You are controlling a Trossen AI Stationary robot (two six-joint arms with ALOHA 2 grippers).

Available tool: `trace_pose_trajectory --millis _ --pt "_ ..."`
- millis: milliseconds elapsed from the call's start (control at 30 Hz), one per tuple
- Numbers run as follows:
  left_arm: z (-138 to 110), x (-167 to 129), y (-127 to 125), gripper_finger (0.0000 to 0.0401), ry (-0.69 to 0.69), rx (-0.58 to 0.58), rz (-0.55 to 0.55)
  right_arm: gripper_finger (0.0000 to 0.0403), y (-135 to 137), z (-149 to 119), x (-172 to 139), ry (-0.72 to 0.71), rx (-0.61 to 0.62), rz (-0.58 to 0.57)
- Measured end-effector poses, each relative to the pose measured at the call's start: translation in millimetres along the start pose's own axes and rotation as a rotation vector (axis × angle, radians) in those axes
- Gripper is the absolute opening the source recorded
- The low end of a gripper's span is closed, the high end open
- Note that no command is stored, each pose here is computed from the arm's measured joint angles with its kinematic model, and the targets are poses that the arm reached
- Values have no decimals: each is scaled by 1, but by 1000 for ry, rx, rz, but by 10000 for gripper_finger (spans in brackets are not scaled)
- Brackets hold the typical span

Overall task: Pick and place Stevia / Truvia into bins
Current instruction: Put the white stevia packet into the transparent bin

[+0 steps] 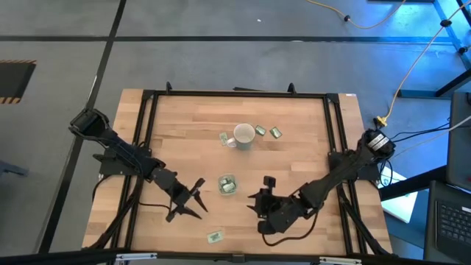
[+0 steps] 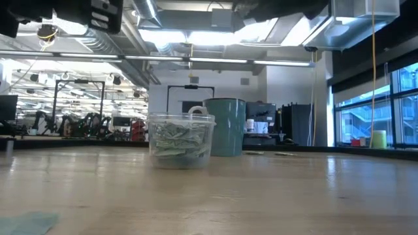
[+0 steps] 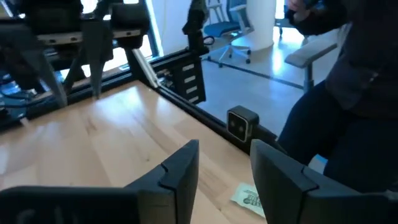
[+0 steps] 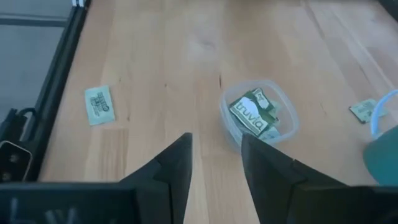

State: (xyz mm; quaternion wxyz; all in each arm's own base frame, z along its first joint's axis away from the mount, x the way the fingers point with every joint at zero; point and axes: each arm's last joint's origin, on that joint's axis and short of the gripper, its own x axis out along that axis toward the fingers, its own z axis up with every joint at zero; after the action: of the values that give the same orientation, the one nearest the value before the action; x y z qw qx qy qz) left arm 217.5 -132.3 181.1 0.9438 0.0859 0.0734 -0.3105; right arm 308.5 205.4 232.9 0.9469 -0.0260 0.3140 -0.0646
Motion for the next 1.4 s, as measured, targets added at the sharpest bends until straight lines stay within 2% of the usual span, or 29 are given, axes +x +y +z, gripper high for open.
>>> trace_pose_trajectory --millis 167,267,433,600,933,1167,1400 --pt "4 3 -1 129 4 -59 6 141 0 0 0 -6 1 -4" --pt "18 13 -6 123 -6 -34 -17 141 0 0 0 -3 -3 -7" --pt "22 41 -17 116 193 -23 -73 141 -2 0 1 5 -7 -15" --pt "16 73 -24 109 399 -72 -67 141 -3 -1 2 12 -37 -19" --pt "-14 118 -31 104 574 -158 -60 141 -4 0 2 14 -66 -21" --pt "-36 125 -34 104 672 -198 -48 141 -3 -1 2 14 -73 -19" --pt "-40 123 -34 97 728 -218 -32 141 -3 -1 2 14 -87 -18"
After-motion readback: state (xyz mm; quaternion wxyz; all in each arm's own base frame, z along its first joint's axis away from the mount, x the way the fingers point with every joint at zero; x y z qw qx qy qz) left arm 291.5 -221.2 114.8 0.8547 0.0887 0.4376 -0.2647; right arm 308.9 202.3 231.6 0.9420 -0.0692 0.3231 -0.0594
